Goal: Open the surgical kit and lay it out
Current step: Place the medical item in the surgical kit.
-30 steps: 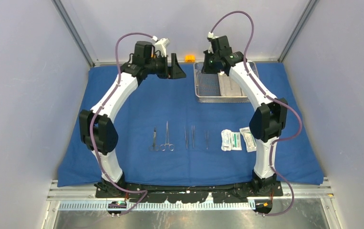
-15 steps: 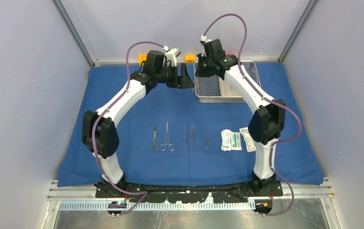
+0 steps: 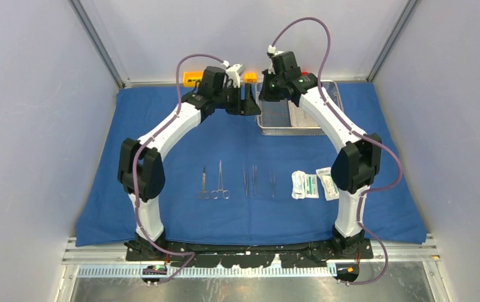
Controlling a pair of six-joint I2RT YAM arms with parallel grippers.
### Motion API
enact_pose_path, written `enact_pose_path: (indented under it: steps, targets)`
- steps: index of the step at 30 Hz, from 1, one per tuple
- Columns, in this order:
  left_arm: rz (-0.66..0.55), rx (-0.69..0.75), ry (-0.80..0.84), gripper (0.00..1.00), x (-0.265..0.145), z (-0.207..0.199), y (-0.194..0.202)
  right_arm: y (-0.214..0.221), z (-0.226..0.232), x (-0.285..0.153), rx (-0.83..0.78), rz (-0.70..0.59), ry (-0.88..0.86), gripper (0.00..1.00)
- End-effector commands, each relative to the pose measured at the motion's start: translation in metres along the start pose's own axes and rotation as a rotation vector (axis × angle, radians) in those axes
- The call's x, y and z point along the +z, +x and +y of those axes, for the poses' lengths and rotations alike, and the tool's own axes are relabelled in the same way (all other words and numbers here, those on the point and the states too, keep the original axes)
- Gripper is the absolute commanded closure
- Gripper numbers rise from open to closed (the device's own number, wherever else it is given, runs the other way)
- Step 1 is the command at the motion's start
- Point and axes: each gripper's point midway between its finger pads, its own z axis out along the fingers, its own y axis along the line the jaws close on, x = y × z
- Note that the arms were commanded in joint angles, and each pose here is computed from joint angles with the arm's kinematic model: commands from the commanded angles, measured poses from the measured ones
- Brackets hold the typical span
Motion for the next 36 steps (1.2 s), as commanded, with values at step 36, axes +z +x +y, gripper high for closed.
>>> enact_pose_path:
  steps: [36]
  targets:
    - [-0.023,0.011,0.074,0.68,0.028,-0.012,-0.024,-0.021,0.017,-0.012,0.008,-0.068,-0.067,1.00]
